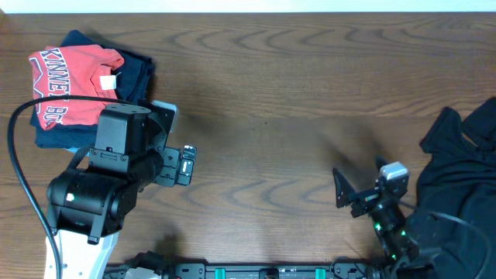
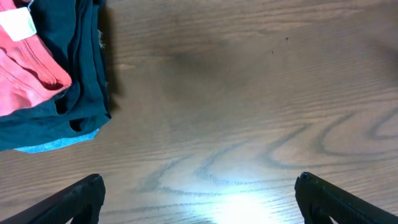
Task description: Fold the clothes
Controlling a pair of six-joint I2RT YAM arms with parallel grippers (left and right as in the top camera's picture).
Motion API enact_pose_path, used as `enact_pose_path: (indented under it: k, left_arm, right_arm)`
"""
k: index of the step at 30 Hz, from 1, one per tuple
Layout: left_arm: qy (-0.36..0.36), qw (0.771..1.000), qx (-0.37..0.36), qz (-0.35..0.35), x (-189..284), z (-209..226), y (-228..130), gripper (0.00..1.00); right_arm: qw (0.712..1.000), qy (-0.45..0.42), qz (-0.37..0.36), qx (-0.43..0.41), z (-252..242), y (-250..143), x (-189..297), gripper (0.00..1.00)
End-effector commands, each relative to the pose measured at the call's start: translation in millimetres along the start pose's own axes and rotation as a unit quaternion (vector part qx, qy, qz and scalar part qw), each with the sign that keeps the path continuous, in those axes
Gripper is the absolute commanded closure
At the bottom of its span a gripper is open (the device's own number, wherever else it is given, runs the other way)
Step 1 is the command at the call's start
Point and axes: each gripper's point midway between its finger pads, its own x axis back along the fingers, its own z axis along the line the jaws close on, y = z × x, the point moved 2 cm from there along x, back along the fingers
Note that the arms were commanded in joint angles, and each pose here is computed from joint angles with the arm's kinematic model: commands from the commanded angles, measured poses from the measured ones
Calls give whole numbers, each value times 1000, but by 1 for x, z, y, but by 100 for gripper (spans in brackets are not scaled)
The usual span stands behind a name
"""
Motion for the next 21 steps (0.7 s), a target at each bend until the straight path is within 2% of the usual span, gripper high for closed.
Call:
enact_pose_path:
  k: [1, 11, 21]
  left_arm:
    - [5, 1000, 1, 0, 1, 1, 0, 2]
    - [4, 1000, 1, 0, 1, 1, 0, 2]
    - [4, 1000, 1, 0, 1, 1, 0, 2]
  right_arm:
    - [1000, 6, -10, 8, -1, -8, -4, 1]
    - [998, 3, -55, 19, -4, -2, -9, 1]
    - [998, 3, -54, 18, -4, -2, -9, 1]
